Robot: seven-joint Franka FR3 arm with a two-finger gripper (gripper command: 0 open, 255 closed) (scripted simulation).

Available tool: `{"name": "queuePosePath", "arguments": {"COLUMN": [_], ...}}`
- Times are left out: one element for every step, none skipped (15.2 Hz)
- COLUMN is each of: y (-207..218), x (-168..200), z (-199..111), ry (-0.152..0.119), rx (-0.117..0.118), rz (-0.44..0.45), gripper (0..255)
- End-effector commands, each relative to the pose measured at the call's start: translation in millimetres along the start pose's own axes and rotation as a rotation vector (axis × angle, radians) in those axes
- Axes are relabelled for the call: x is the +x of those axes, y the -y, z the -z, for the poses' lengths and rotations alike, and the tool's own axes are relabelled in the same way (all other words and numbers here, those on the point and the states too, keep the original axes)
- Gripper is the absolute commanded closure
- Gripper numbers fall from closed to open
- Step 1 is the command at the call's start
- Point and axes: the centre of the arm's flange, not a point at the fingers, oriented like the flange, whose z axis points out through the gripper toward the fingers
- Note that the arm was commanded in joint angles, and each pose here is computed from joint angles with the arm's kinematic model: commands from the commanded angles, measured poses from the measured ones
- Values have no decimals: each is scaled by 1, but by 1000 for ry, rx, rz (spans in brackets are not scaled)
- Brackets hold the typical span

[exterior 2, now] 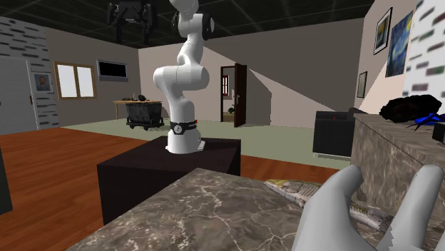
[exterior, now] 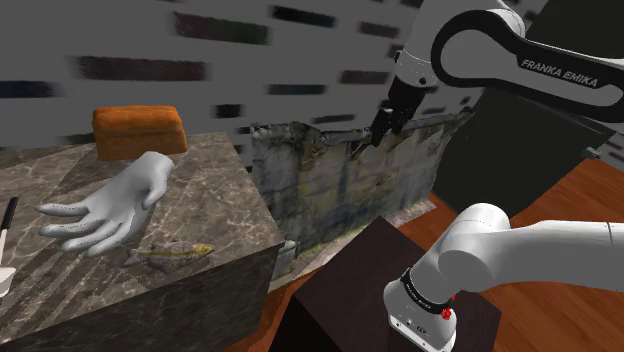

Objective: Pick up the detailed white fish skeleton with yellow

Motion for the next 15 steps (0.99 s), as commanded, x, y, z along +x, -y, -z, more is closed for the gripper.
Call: {"name": "queuePosePath", "arguments": {"y": [0, 8, 17, 26, 35, 44, 53, 63, 72, 82, 91, 101, 111, 121, 132], "x": [0, 7, 13, 20, 26, 32, 38, 44, 49, 54, 60, 65, 69, 74, 78], "z": [0, -6, -13, -19, -26, -32, -38, -44, -50, -57, -63, -69, -75, -81, -87], "ry": [0, -5, -10, -16, -21, -26, -31, -37, -42, -47, -52, -58, -63, -68, -73], "rx": [0, 1, 3, 4, 6, 7, 9, 10, 12, 13, 15, 16, 18, 19, 21], "rz": [0, 22, 45, 67, 89, 112, 134, 156, 179, 201, 223, 246, 268, 290, 313], "gripper": [0, 0, 0, 0, 0, 0, 0, 0, 0, 0, 0, 0, 0, 0, 0]}}
